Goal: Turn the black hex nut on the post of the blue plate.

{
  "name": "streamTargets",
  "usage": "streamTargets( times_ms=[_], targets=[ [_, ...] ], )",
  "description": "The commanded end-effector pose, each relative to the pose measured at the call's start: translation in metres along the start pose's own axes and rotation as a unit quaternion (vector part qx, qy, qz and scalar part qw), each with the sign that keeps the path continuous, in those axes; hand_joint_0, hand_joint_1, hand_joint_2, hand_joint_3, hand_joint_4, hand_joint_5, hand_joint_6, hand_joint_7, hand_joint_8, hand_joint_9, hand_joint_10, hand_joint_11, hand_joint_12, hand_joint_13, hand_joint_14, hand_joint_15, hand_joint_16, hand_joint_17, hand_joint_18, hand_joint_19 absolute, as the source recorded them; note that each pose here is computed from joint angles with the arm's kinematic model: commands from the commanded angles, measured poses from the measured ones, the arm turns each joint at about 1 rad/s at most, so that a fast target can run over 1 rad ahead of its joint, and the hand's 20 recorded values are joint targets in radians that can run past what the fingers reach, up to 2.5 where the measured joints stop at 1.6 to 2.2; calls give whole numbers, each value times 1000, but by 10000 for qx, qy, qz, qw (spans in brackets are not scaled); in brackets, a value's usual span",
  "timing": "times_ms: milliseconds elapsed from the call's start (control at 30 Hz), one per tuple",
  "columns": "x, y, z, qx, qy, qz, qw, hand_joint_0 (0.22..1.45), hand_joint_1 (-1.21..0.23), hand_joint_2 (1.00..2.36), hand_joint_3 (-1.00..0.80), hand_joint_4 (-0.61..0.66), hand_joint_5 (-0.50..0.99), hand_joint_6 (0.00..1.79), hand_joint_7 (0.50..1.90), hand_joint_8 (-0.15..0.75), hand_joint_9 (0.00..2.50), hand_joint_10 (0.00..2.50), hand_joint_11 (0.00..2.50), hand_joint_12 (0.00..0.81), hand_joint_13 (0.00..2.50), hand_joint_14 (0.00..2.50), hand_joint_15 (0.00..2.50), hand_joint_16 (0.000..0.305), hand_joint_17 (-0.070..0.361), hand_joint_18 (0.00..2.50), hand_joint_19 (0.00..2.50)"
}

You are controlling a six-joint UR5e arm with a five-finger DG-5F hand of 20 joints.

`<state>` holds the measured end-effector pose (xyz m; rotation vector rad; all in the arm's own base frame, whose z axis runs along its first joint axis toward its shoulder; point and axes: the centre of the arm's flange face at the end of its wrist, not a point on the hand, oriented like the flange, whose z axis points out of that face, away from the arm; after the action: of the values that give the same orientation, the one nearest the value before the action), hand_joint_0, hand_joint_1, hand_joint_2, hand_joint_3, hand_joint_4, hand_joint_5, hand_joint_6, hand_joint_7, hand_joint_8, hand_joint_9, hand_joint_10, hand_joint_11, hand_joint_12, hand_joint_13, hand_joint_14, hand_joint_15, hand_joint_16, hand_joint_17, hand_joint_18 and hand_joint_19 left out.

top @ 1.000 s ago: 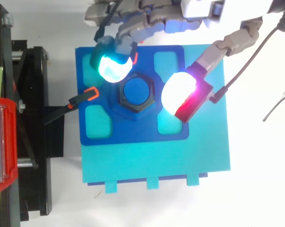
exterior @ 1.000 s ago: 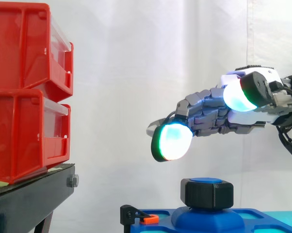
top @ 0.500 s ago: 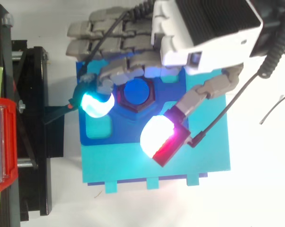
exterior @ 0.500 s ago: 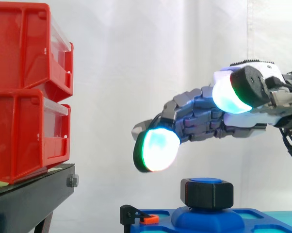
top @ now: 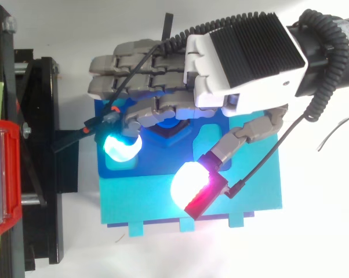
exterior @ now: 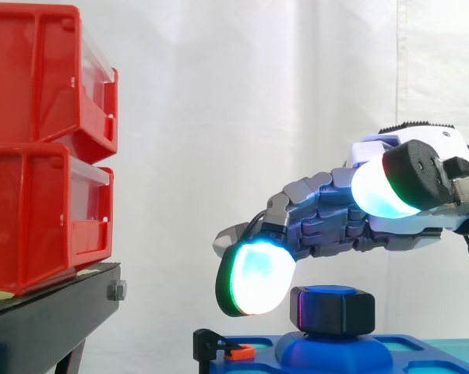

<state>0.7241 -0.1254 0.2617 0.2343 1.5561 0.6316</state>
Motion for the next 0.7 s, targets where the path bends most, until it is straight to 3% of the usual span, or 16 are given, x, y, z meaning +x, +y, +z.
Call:
streamTargets(
  times_ms=[0,333,667],
  targets=[
    [1,1,1,13,-6,-4,10000,495,-225,1000,-500,185,-235,502,767,215,0,0,0,362,0,0,0,50,113,0,127],
    [2,1,0,24,40,8,10000,499,-223,1000,-500,234,-216,503,898,224,9,0,0,356,0,0,0,49,111,0,135],
    [3,-2,-2,68,82,17,9999,507,-260,1000,-500,274,-195,504,927,239,114,0,0,354,0,0,0,49,110,0,111]
  ],
)
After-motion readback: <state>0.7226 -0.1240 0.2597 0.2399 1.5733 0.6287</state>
